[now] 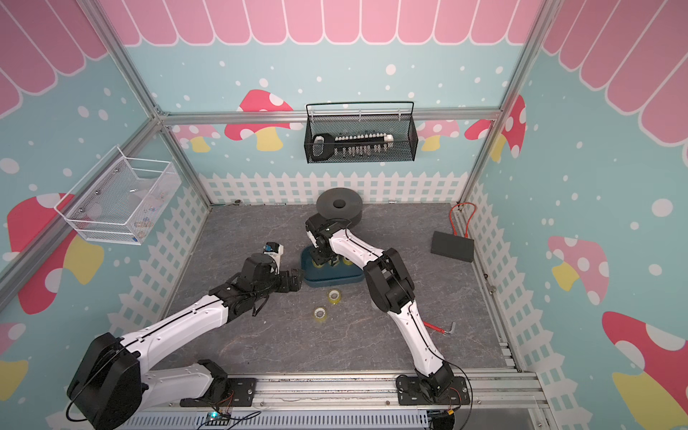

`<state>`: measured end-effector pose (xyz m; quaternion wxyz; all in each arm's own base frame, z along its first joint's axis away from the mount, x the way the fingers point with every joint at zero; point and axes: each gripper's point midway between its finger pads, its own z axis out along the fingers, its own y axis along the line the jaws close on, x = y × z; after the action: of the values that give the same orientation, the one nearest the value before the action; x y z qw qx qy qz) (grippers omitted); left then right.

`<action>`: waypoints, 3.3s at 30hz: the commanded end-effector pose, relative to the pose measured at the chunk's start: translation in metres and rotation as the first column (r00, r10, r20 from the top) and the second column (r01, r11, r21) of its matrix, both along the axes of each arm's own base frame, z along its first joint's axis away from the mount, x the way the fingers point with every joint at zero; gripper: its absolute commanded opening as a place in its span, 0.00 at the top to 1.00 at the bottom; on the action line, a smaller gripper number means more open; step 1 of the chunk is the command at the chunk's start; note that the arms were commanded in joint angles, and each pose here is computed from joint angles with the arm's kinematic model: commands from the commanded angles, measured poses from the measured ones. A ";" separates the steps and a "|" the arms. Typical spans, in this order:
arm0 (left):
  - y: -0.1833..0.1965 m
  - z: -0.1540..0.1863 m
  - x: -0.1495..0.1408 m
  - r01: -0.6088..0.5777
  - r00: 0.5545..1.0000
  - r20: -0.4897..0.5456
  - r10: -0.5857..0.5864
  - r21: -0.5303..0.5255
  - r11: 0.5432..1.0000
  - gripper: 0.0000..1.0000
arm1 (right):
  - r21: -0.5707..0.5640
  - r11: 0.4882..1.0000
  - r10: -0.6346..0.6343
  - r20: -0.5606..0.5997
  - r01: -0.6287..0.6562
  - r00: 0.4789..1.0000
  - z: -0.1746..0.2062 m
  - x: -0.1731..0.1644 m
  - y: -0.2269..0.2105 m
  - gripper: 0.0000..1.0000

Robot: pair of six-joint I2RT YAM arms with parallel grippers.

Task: Put the transparent tape into the storage box
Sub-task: Place the tape in the storage box, then pick up the tape from the center of the board.

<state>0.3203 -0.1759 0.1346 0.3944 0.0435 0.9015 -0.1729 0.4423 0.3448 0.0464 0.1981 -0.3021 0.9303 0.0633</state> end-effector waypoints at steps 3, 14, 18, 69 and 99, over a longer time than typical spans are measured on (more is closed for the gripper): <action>0.002 0.012 0.002 -0.007 1.000 0.026 0.007 -0.007 1.000 0.01 | 0.009 1.000 0.000 0.026 0.000 1.000 0.009 0.006 0.006 0.68; -0.017 0.034 -0.029 0.096 0.992 0.083 -0.092 -0.047 0.994 0.01 | 0.080 0.994 -0.083 0.158 0.071 0.984 0.113 0.008 -0.018 0.71; -0.040 0.023 -0.047 0.148 0.989 0.039 -0.146 -0.056 0.987 0.01 | 0.114 0.984 -0.156 0.182 0.137 0.971 0.143 0.001 -0.047 0.72; -0.076 -0.102 -0.096 0.091 0.951 -0.304 -0.049 0.124 0.988 0.45 | 0.235 0.931 -0.326 0.183 0.281 0.927 0.159 -0.085 -0.153 0.74; -0.090 -0.109 -0.092 0.111 0.949 -0.311 -0.059 0.155 0.982 1.00 | 0.267 0.916 -0.359 0.215 0.298 0.908 0.175 -0.085 -0.168 0.75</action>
<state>0.2319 -0.2689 0.0253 0.2404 0.0859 0.9583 -0.1283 0.3579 0.1810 0.2110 0.3444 -0.1232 0.9258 0.0948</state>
